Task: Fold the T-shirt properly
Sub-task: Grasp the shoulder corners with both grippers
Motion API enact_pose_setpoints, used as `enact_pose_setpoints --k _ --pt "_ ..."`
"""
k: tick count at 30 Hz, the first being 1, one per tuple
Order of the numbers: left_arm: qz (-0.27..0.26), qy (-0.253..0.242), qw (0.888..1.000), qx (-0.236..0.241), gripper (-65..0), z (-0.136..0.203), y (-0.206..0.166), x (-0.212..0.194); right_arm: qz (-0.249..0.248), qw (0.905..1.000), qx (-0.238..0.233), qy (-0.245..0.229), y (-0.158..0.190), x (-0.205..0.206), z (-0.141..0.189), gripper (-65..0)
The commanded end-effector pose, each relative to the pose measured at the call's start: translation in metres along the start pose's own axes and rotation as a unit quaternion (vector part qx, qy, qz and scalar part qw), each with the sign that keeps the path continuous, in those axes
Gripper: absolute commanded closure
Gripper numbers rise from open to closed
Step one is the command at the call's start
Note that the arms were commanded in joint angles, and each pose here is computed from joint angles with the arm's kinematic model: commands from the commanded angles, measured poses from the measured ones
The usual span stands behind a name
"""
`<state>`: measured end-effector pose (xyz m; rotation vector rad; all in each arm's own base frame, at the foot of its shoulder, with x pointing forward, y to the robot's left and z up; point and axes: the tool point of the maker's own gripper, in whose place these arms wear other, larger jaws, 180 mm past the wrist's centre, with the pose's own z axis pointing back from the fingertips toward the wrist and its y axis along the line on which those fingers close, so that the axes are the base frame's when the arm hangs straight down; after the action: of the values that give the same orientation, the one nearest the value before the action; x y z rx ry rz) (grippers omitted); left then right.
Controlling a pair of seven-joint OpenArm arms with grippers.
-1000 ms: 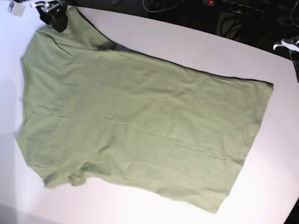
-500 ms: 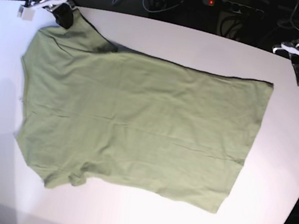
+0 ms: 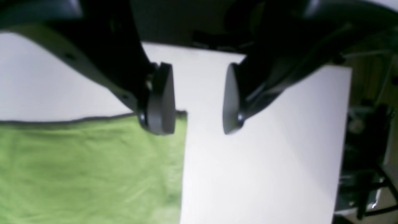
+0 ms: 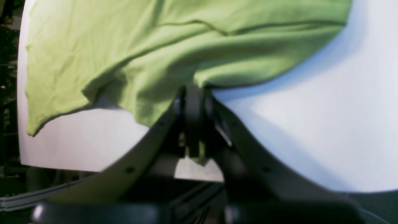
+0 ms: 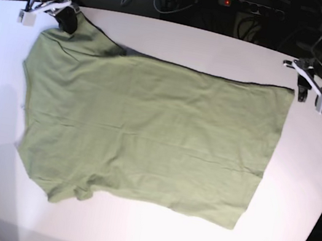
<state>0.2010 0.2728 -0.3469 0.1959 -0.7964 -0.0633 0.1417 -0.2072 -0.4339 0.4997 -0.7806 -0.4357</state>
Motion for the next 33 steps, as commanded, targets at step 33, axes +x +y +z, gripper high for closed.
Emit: enact_pose_setpoints --k 33 --pt "0.057 0.075 0.995 -0.027 -24.8 -0.049 0.028 -0.03 0.025 0.9997 0.001 0.004 -0.004 0.01 0.004 -0.3"
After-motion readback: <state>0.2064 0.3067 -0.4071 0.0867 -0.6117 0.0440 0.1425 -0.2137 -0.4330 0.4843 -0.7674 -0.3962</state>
